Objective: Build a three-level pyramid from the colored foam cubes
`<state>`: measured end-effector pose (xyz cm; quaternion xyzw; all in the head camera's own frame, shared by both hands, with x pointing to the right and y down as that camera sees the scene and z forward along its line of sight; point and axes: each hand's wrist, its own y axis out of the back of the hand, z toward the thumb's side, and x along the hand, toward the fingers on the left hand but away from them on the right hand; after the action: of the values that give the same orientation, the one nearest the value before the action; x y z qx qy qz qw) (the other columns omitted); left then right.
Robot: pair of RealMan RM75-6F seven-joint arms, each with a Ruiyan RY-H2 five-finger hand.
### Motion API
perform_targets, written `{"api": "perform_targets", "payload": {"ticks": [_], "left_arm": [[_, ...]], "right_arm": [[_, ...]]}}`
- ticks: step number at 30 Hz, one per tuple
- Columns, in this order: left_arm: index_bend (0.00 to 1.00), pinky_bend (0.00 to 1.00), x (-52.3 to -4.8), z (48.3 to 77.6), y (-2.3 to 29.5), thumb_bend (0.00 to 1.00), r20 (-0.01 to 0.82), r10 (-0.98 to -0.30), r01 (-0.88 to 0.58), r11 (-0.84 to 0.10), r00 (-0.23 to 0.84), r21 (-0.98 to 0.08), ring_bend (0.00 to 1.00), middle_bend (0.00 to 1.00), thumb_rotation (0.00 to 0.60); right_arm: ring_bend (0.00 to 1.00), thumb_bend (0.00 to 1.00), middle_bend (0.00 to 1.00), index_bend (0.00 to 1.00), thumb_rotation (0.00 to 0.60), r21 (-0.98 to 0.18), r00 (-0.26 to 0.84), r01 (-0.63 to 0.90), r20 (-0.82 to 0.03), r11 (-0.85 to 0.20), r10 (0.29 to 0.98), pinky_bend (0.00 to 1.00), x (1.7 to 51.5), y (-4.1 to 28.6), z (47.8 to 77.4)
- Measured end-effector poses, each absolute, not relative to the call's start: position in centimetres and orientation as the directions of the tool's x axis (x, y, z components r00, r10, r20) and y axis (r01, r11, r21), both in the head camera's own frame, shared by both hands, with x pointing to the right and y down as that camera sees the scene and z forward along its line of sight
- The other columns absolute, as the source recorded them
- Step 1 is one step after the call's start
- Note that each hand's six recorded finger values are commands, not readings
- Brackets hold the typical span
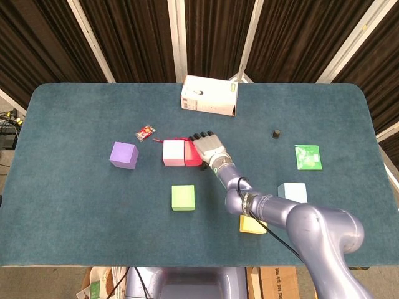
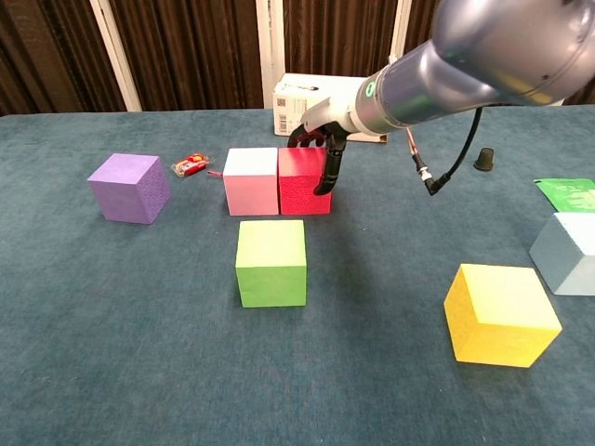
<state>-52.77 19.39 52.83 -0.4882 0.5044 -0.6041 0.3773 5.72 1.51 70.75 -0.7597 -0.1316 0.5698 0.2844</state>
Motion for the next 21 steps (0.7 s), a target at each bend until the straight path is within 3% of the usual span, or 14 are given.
{"api": "perform_targets", "payload": {"ticks": [4, 10, 14, 21], "left_arm": [[0.19, 0.02, -52.7, 52.8, 19.3, 0.36, 0.207, -0.951, -0.045, -0.202, -0.231, -0.978, 0.00, 0.00, 0.600], [0.19, 0.02, -52.9, 52.9, 19.2, 0.36, 0.213, -0.950, -0.066, -0.203, -0.228, -0.977, 0.00, 0.00, 0.600], [0.19, 0.02, -52.8, 52.8, 19.2, 0.36, 0.214, -0.951, -0.077, -0.201, -0.223, -0.977, 0.00, 0.00, 0.600], [0.17, 0.02, -52.3, 52.7, 19.4, 0.36, 0.215, -0.956, -0.092, -0.200, -0.199, -0.975, 0.00, 0.00, 0.600]], "right_arm": [[0.00, 0.35, 0.07, 0.01, 0.600, -0.611, 0.314, -0.124, -0.772, -0.782, 0.553, 0.00, 7.1, 1.7, 69.3], [0.00, 0.35, 0.02, 0.00, 0.600, -0.709, 0.291, -0.067, -0.687, -0.702, 0.666, 0.00, 11.4, 1.4, 65.4], [0.00, 0.35, 0.02, 0.00, 0.600, -0.774, 0.241, 0.005, -0.614, -0.634, 0.752, 0.00, 16.7, 1.4, 61.9], [0.00, 0.35, 0.02, 0.00, 0.600, -0.835, 0.190, 0.039, -0.533, -0.549, 0.825, 0.00, 24.2, 3.4, 57.7]]}}
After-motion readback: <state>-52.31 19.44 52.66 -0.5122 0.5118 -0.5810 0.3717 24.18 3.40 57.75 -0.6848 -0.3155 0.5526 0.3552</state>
